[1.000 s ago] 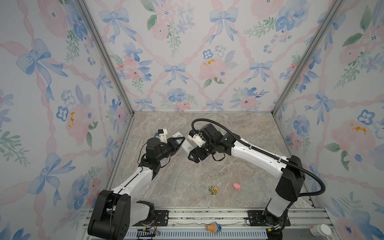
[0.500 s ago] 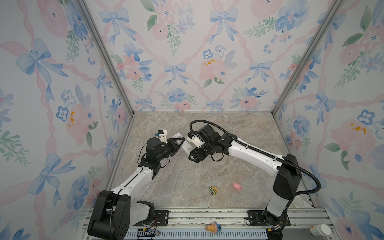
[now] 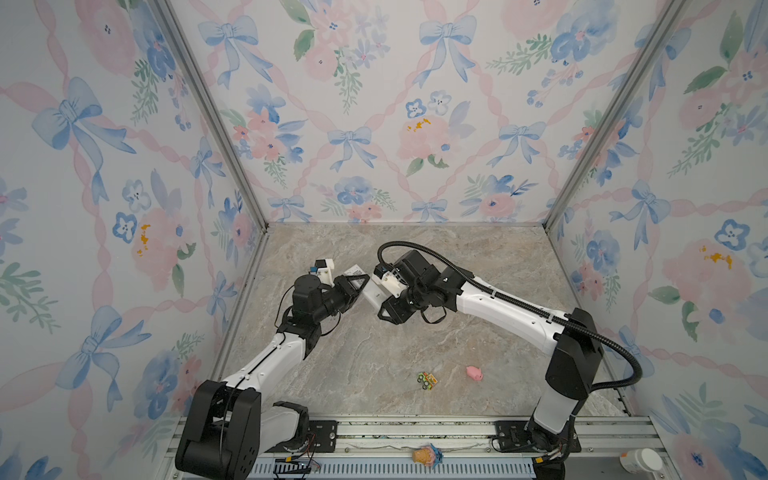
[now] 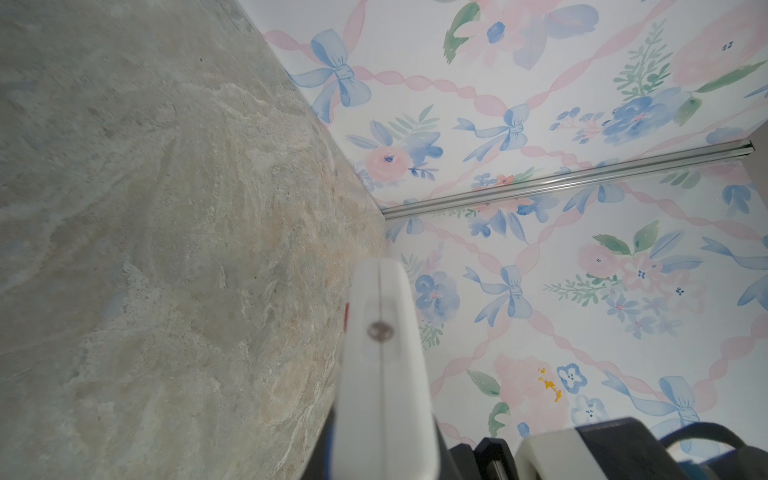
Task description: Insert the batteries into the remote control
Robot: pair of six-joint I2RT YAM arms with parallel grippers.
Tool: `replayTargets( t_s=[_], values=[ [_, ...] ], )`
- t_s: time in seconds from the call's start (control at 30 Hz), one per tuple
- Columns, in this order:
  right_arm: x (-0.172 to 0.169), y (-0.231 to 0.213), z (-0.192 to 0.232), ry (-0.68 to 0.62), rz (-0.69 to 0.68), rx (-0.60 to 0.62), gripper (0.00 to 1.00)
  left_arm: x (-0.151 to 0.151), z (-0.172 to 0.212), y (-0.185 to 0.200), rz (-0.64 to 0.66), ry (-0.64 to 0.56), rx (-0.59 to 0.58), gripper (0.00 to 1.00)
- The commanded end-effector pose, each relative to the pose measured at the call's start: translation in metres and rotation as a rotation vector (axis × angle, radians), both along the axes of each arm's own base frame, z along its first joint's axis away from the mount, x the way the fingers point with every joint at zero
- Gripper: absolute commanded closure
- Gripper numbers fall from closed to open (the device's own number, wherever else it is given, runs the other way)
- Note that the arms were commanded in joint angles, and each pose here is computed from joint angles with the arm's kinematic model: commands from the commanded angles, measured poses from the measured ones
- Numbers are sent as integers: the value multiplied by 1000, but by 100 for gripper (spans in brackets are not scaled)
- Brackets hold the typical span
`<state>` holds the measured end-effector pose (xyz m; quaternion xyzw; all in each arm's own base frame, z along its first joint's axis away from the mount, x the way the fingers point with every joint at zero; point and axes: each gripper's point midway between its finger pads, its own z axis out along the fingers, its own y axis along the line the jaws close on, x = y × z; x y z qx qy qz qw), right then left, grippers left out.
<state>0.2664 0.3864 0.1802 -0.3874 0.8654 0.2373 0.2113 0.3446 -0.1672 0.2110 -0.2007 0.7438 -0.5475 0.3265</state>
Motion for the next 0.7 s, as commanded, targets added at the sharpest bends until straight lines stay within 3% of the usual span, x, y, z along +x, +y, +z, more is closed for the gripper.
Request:
replayTargets(
  t_s=[0.0,0.27,0.37,0.47,0.67],
  values=[
    [0,1,8,-17,17,6,70,3,18,-4,-36,-55,-4,87],
    [0,-4,11,-14,37,27,82,4,26,-8,-88,-96,10,35],
    [5,-11,13,-3,17,42,84,3,27,-7,-97,-104,11,22],
    [10,-17,18,11,-11,81,85,1,29,-4,-105,-115,12,16],
    [18,-28,29,61,-44,169,85,-6,40,-1,-153,-177,28,16]
  ],
)
